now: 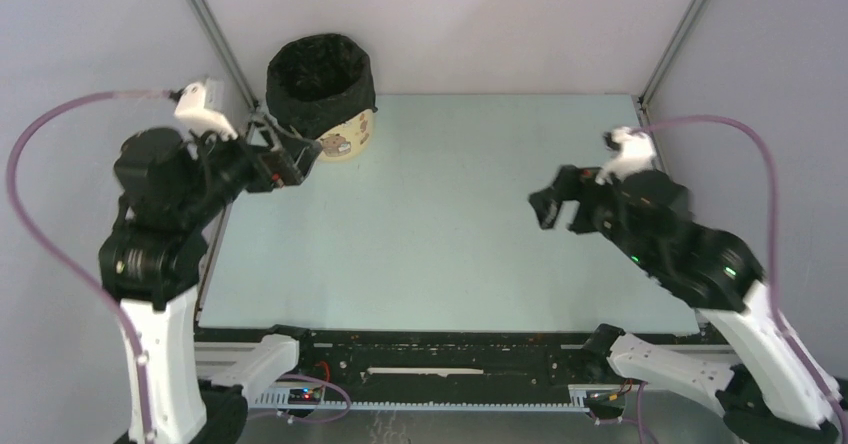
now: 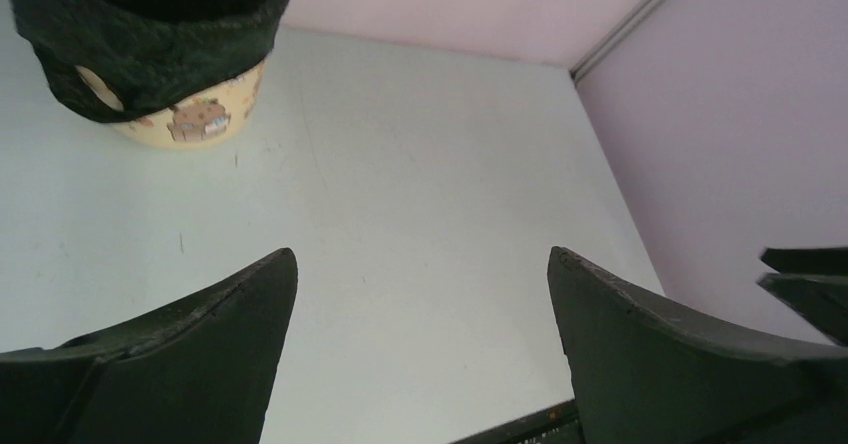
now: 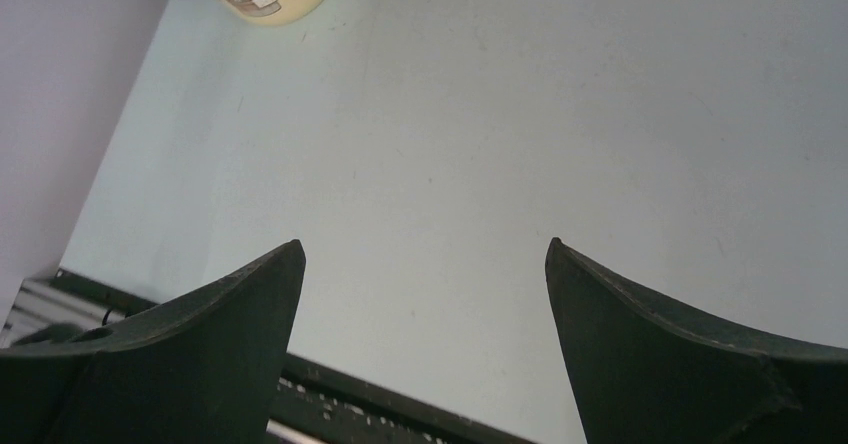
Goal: Put the trash bags into the trash bin
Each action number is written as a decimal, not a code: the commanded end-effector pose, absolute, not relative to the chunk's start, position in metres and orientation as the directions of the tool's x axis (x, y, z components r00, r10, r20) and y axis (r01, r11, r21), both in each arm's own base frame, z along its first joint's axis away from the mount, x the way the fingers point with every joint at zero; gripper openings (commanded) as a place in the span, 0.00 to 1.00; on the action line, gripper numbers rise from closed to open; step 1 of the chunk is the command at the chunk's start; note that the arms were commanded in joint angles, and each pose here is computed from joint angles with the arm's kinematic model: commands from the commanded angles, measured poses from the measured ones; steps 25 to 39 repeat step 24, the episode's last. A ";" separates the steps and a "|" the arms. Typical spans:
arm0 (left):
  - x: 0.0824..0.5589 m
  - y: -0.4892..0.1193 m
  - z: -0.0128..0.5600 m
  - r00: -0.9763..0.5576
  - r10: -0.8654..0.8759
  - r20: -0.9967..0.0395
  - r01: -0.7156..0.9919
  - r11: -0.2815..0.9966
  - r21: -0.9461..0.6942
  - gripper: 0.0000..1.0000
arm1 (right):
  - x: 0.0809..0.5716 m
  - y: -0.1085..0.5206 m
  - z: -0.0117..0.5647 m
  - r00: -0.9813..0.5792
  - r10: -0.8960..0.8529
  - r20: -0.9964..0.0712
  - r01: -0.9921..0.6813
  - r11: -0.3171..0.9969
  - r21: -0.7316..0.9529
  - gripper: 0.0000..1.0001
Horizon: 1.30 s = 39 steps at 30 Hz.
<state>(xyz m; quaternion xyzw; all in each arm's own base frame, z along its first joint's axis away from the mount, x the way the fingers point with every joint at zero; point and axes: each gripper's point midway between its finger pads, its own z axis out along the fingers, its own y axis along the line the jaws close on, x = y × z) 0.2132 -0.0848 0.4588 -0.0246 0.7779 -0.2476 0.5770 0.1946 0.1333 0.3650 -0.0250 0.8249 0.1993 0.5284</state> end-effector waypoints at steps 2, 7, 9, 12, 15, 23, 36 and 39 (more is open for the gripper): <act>0.190 -0.068 0.498 -0.161 -0.362 -0.918 0.235 0.890 -0.392 1.00 | 0.157 0.084 0.433 -0.329 0.235 -0.915 -0.270 0.905 0.330 0.99; 0.180 -0.053 0.500 -0.105 -0.416 -0.903 0.164 0.888 -0.429 1.00 | 0.144 0.055 0.493 -0.193 0.213 -0.958 -0.297 0.918 0.264 1.00; 0.175 -0.057 0.507 -0.078 -0.441 -0.894 0.200 0.872 -0.448 1.00 | 0.141 0.050 0.508 -0.157 0.218 -0.963 -0.309 0.916 0.258 1.00; 0.167 -0.053 0.511 -0.061 -0.449 -0.891 0.189 0.872 -0.452 1.00 | 0.141 0.049 0.519 -0.124 0.245 -0.962 -0.313 0.910 0.272 1.00; 0.157 -0.039 0.515 -0.020 -0.442 -0.897 0.134 0.888 -0.440 1.00 | 0.146 0.048 0.520 -0.115 0.267 -0.957 -0.287 0.913 0.289 1.00; 0.151 -0.032 0.523 0.022 -0.444 -0.896 0.114 0.891 -0.439 1.00 | 0.146 0.038 0.514 -0.133 0.243 -0.961 -0.237 0.934 0.269 1.00; 0.153 -0.033 0.521 0.014 -0.450 -0.893 0.114 0.888 -0.446 1.00 | 0.148 0.034 0.511 -0.138 0.248 -0.959 -0.207 0.940 0.272 1.00; 0.153 -0.033 0.521 0.014 -0.450 -0.893 0.114 0.888 -0.446 1.00 | 0.148 0.034 0.511 -0.138 0.248 -0.959 -0.207 0.940 0.272 1.00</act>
